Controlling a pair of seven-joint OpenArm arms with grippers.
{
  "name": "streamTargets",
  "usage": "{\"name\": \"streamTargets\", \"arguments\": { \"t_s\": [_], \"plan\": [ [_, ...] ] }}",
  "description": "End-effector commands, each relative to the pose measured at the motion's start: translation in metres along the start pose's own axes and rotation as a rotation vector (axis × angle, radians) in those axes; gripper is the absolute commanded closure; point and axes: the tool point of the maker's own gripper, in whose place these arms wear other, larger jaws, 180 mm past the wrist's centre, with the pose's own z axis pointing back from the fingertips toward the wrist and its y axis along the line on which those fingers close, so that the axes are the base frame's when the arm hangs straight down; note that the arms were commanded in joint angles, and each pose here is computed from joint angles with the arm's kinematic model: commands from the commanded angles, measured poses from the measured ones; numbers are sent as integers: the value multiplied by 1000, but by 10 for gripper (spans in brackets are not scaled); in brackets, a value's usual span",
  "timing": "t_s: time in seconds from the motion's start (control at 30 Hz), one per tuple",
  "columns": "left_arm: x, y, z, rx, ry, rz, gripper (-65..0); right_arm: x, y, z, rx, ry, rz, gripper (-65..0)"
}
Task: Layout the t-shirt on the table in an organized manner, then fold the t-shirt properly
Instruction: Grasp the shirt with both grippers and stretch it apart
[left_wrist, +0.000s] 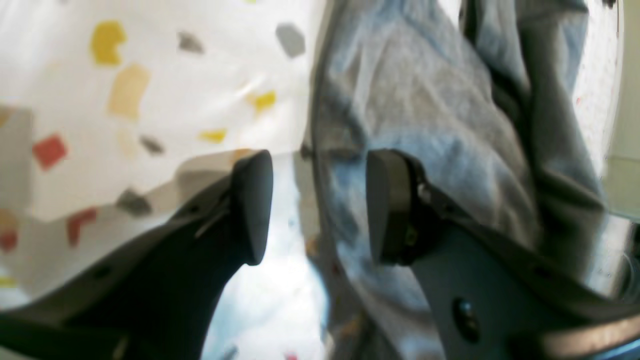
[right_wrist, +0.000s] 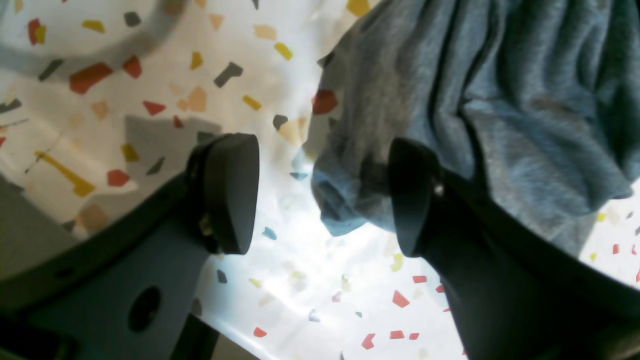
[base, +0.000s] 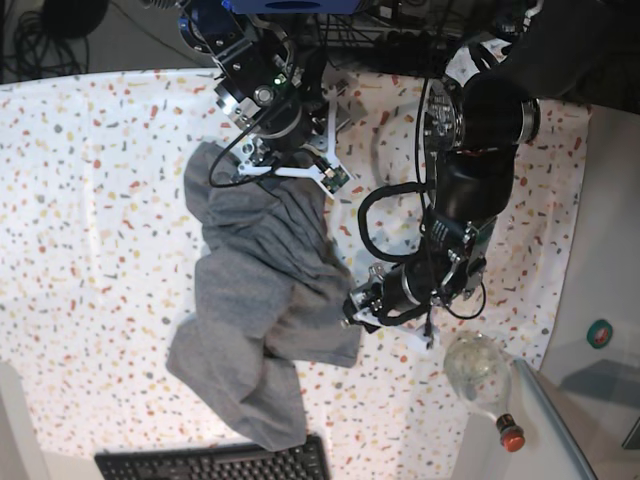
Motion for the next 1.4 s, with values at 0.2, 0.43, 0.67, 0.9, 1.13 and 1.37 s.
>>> {"name": "streamTargets", "arguments": {
  "t_s": [0.2, 0.43, 0.67, 0.9, 1.13, 1.37],
  "plan": [
    [-19, -44, -25, -15, -19, -94, -265, 8, 0, 3, -1, -29, -15, -375],
    [4, -32, -16, -15, -35, 22, 0, -6, -27, -1, -50, 1, 2, -204],
    [72, -66, 38, -123, -59, 49, 0, -51, -102, -5, -193, 99, -169, 0],
    [103, -99, 96, -172, -171, 39, 0, -79, -187, 19, -362, 137, -141, 0],
    [90, -96, 117, -255, -178, 94, 0, -97, -251, 47, -502, 175, -268, 0],
    [5, 3, 108, -52, -41, 181, 0, -88, -189, 64, -385, 152, -190, -263]
  ]
}}
